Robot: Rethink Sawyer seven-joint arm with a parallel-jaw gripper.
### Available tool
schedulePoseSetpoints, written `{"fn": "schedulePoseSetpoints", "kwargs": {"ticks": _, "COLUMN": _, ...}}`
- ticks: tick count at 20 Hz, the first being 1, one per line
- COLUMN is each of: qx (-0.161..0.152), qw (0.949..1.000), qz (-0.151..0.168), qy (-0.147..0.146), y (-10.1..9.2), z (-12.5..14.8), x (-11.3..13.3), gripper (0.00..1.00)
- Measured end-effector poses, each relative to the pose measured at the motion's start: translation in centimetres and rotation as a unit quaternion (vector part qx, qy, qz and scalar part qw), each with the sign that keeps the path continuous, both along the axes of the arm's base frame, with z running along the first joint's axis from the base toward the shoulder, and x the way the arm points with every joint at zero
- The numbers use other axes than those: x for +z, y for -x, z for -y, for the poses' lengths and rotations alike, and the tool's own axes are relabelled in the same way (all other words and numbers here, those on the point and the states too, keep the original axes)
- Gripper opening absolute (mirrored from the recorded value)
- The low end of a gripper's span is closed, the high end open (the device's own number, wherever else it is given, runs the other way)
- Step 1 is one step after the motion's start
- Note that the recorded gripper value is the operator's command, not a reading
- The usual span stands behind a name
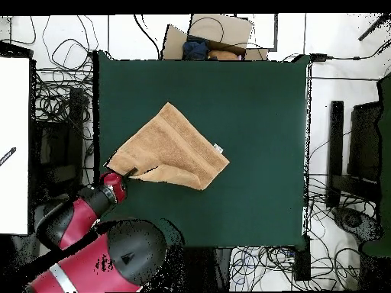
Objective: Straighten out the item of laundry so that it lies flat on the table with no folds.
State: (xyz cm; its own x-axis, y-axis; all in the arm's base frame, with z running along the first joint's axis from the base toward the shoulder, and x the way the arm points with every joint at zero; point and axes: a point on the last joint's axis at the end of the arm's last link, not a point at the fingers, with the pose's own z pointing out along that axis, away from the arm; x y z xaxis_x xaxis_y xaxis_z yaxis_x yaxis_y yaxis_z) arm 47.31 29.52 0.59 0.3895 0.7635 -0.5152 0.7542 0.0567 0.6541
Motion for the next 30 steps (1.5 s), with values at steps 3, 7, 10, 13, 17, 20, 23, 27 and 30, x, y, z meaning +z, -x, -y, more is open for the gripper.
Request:
{"fn": "schedulePoseSetpoints", "kwargs": {"ticks": 3, "qx": -0.019, "qw": 0.9997, "qz": 0.01, "qy": 0.008, "y": 0.0, "z": 0.0, "x": -0.8, "gripper": 1.0}}
{"fn": "schedulePoseSetpoints", "kwargs": {"ticks": 7, "qx": 0.03, "qw": 0.9991, "qz": 0.03, "qy": -0.005, "y": -0.8, "z": -0.9, "x": -1.0, "gripper": 1.0}}
{"fn": "schedulePoseSetpoints", "kwargs": {"ticks": 10, "qx": 0.069, "qw": 0.9962, "qz": 0.051, "qy": -0.013, "y": -1.6, "z": -1.7, "x": -0.4, "gripper": 1.0}}
{"fn": "schedulePoseSetpoints", "kwargs": {"ticks": 13, "qx": 0.092, "qw": 0.9922, "qz": 0.083, "qy": -0.01, "y": -2.9, "z": -2.9, "x": 1.2, "gripper": 1.0}}
{"fn": "schedulePoseSetpoints", "kwargs": {"ticks": 17, "qx": 0.081, "qw": 0.9922, "qz": 0.095, "qy": -0.003, "y": -3.3, "z": -3.9, "x": 2.8, "gripper": 1.0}}
{"fn": "schedulePoseSetpoints", "kwargs": {"ticks": 20, "qx": 0.08, "qw": 0.9916, "qz": 0.102, "qy": 0.002, "y": -3.3, "z": -4.4, "x": 3.8, "gripper": 1.0}}
{"fn": "schedulePoseSetpoints", "kwargs": {"ticks": 23, "qx": 0.083, "qw": 0.9908, "qz": 0.107, "qy": 0.007, "y": -3.1, "z": -4.8, "x": 4.3, "gripper": 1.0}}
{"fn": "schedulePoseSetpoints", "kwargs": {"ticks": 27, "qx": 0.088, "qw": 0.99, "qz": 0.108, "qy": 0.017, "y": -2.7, "z": -4.7, "x": 4.3, "gripper": 1.0}}
{"fn": "schedulePoseSetpoints", "kwargs": {"ticks": 30, "qx": 0.066, "qw": 0.9933, "qz": 0.093, "qy": 0.015, "y": -2.9, "z": -3.8, "x": 4.1, "gripper": 1.0}}
